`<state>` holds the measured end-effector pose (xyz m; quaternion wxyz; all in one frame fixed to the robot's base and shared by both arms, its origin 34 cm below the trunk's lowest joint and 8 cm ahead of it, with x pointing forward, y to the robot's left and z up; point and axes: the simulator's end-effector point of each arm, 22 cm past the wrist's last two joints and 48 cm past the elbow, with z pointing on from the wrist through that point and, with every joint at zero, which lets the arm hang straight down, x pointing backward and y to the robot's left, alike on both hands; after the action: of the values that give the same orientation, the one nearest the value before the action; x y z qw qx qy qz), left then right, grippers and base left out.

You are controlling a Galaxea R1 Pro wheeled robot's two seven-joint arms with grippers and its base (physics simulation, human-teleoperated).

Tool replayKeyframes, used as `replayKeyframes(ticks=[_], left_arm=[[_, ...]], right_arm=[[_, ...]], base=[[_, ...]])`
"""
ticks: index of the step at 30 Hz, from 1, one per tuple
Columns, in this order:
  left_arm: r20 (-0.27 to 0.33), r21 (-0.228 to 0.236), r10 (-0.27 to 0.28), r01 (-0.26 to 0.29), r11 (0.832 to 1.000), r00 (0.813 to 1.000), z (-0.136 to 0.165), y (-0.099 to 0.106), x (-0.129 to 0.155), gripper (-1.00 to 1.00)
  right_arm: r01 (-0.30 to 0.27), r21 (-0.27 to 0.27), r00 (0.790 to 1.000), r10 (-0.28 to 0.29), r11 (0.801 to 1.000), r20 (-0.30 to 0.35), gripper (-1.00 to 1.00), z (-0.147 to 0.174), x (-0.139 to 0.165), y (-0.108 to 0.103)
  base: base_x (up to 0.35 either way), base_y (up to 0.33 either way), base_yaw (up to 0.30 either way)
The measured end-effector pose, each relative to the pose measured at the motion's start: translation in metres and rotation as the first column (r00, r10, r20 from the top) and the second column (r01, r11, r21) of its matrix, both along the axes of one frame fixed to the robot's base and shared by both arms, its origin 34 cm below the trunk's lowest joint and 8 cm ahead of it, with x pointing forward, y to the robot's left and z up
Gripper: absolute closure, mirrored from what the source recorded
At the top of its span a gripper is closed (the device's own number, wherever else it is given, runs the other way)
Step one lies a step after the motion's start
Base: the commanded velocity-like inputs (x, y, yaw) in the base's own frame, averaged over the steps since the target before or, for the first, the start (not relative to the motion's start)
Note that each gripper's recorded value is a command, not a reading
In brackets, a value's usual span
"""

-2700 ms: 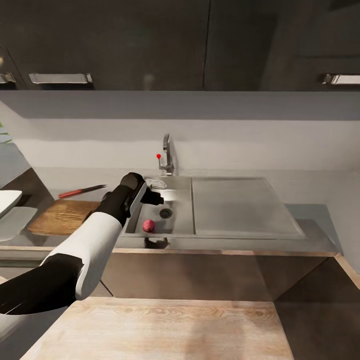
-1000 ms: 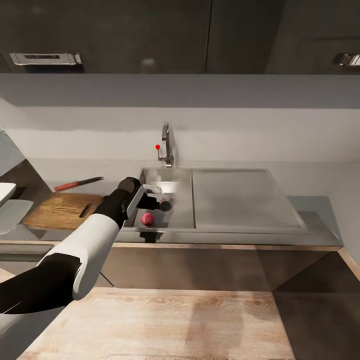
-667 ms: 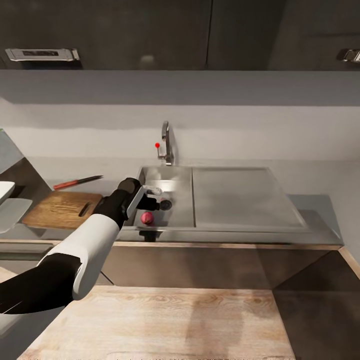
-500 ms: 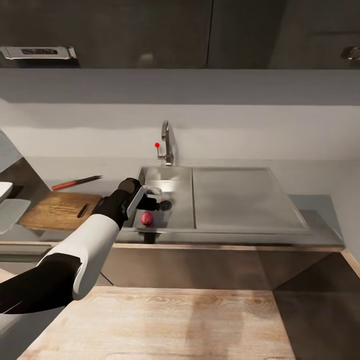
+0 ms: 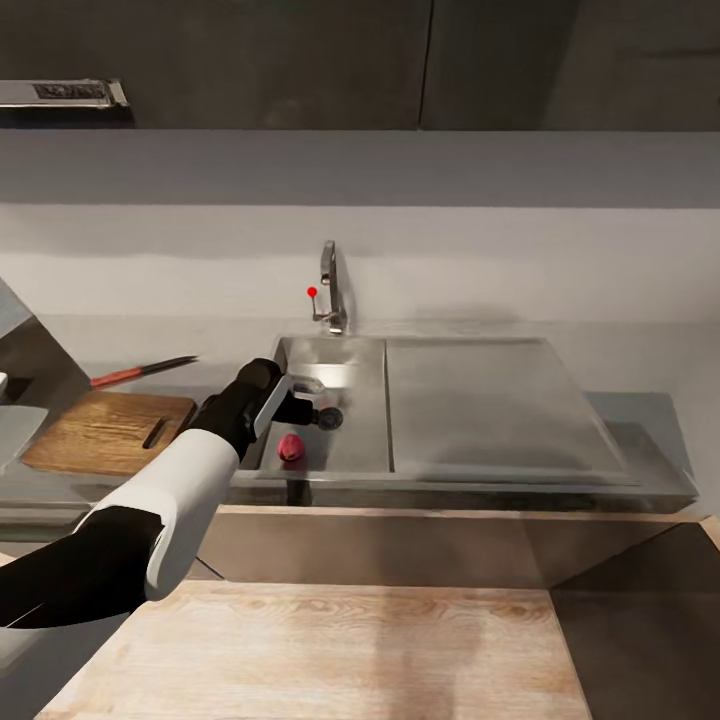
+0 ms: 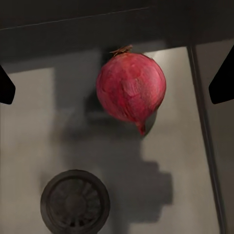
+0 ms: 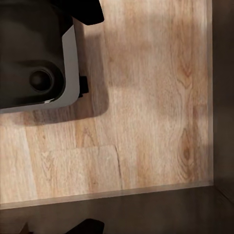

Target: In the kitchen, take the Vidalia onion out of the sink, dice it on the chopping board with the paring knife, put the diced onion into the bowl on the countertop, then place both the paring knife and the chopping board into the sink.

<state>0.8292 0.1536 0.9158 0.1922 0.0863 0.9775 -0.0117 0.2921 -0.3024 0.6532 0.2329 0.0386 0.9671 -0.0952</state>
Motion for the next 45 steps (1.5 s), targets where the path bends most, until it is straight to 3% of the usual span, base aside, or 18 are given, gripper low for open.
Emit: replayKeyframes(ticks=[45], left_arm=[[-0.093,0.005,0.000,0.000,1.000,0.996,-0.058,0.002,-0.014,-1.00]], right_arm=[[0.000,0.000,0.998,0.000,1.000,-0.070,-1.00,-0.012,-0.025,0.000]], base=[[0.001,0.003,0.000]])
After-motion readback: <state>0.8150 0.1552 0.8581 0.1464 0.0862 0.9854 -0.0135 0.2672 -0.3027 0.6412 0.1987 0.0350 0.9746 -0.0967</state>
